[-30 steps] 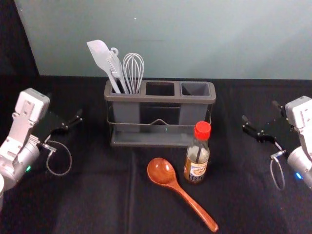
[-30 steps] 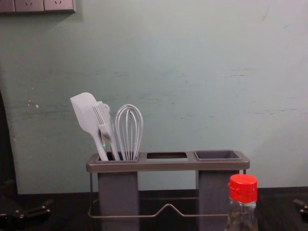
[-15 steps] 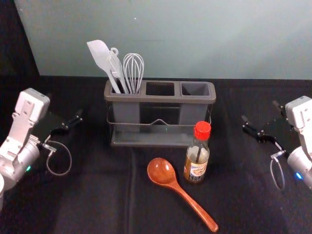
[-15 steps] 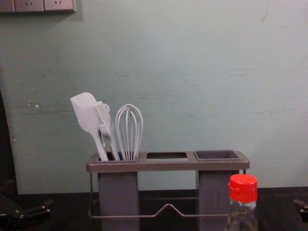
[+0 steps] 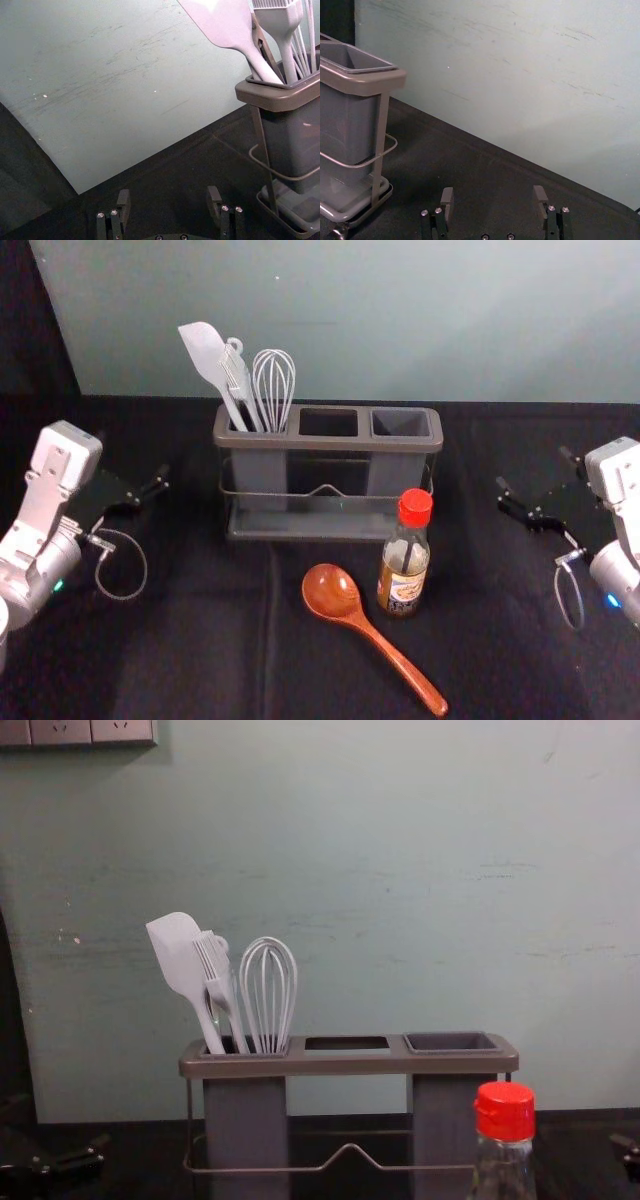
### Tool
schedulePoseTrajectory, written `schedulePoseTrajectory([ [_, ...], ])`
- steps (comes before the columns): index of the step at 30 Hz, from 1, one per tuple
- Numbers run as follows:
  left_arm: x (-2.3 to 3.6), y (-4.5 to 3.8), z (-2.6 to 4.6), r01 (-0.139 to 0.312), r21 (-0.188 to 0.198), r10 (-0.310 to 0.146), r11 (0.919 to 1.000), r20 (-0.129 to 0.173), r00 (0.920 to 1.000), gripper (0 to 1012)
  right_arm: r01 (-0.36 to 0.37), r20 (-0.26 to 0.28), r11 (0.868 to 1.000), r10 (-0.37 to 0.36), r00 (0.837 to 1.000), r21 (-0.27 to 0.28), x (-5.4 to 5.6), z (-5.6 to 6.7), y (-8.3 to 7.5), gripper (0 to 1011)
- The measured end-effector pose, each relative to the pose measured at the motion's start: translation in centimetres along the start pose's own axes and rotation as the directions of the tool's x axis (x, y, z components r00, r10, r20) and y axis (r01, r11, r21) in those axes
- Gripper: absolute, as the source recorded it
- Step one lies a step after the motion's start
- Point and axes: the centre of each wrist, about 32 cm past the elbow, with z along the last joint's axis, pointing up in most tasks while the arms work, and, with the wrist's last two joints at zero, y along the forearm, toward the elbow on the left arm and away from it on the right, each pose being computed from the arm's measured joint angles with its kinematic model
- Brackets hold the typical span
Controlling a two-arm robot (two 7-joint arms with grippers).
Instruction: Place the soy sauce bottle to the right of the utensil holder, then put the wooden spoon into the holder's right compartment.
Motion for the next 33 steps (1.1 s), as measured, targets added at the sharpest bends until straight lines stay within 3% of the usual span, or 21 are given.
schedulePoseTrajectory([
  [19, 0.00, 0.00, 0.00, 0.000, 0.000, 0.000, 1.0000, 0.000, 1.0000, 1005, 0.001, 0.000, 1.000, -0.001, 1.000, 0.004, 0.0, 0.0, 0.0, 1003],
  [25, 0.00, 0.00, 0.00, 0.000, 0.000, 0.000, 1.0000, 0.000, 1.0000, 1005, 0.013, -0.002, 0.997, -0.013, 1.000, 0.075, 1.1, 0.8, -0.9, 1003],
  [33, 0.00, 0.00, 0.00, 0.000, 0.000, 0.000, 1.0000, 0.000, 1.0000, 1005, 0.020, -0.057, 0.987, -0.012, 0.998, 0.157, 2.4, 2.5, -3.3, 1003],
])
